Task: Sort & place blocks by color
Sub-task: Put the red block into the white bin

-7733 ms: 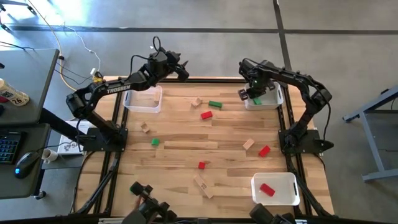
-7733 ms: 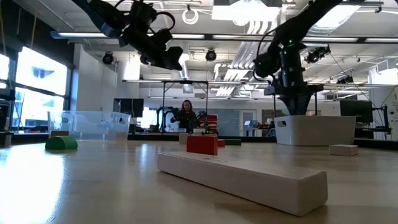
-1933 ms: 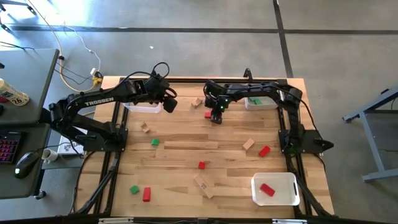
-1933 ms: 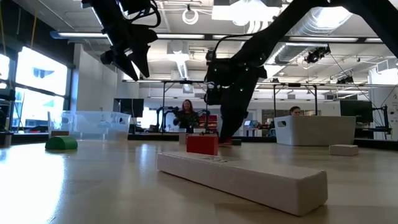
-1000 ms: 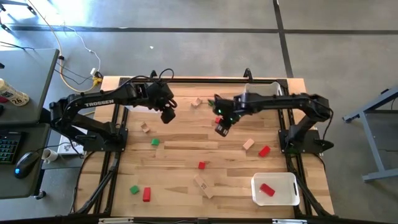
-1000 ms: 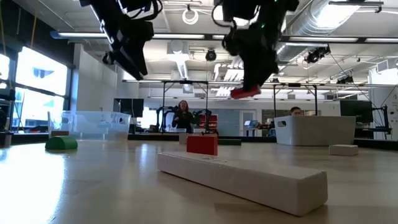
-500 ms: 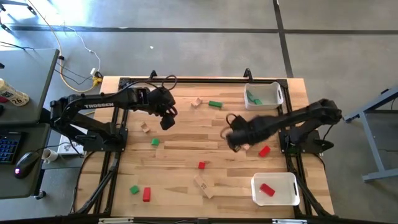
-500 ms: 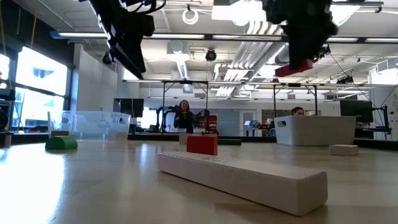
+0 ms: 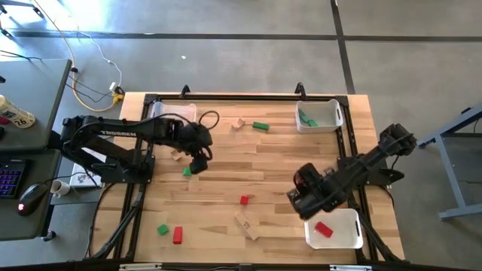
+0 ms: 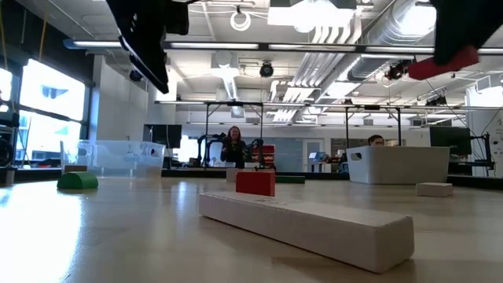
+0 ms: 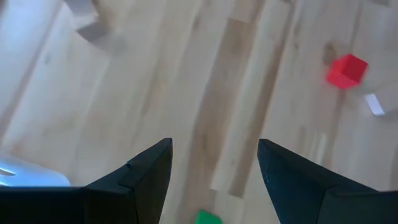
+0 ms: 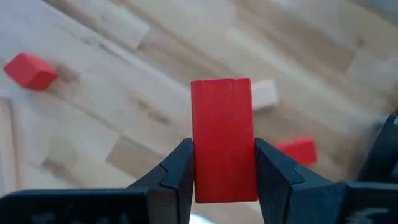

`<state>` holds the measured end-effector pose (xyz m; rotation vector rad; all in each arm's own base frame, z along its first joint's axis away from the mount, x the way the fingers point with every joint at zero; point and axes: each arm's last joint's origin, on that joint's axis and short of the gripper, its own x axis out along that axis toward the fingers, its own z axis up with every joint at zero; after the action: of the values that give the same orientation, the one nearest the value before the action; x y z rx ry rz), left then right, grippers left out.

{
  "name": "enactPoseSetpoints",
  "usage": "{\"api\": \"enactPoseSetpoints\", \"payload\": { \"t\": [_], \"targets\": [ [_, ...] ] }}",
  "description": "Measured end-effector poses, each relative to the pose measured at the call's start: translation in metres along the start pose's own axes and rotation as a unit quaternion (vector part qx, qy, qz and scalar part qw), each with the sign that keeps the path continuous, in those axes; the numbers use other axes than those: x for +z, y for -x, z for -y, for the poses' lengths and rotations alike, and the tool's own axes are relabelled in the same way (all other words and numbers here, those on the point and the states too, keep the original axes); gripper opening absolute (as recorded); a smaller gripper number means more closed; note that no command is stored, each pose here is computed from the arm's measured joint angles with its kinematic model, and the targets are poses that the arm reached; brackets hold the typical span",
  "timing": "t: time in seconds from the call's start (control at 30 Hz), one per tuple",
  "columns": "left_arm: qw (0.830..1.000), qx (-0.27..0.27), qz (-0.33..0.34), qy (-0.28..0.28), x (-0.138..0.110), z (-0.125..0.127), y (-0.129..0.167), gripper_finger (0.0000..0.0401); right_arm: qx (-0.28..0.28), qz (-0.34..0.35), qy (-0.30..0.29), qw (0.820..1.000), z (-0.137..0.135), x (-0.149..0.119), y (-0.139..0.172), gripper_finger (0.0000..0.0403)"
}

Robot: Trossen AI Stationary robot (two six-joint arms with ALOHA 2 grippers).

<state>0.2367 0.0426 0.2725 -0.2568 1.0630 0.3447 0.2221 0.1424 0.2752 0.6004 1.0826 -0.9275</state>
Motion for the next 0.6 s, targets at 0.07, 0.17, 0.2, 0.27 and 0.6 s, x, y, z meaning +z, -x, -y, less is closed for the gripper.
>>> {"api": "enactPoseSetpoints", "payload": {
  "t": [0.07,0.17,0.2,0.27,0.6],
  "targets": [
    [1.000,-0.004,-0.002,-0.005,-0.002,0.007,0.001,0.0223,-0.003,-0.018,-0.008,1.000,-0.003,-0.013,0.000,0.0107],
    [1.000,-0.011,-0.006,-0.008,-0.006,0.018,0.002,0.0223,-0.009,-0.056,0.006,0.998,-0.011,-0.033,-0.005,0.0107],
    [1.000,-0.014,-0.008,-0.008,-0.007,0.021,0.002,0.0223,-0.007,-0.066,0.011,0.998,-0.014,-0.040,-0.007,0.0107],
    [1.000,-0.021,-0.012,-0.014,-0.011,0.030,0.003,0.0223,-0.002,-0.075,0.016,0.997,-0.018,-0.049,-0.009,0.0107],
    [0.998,-0.048,-0.018,-0.021,-0.032,0.074,0.012,0.0223,0.006,-0.105,0.060,0.993,-0.015,-0.080,-0.001,0.0107]
  ]
}}
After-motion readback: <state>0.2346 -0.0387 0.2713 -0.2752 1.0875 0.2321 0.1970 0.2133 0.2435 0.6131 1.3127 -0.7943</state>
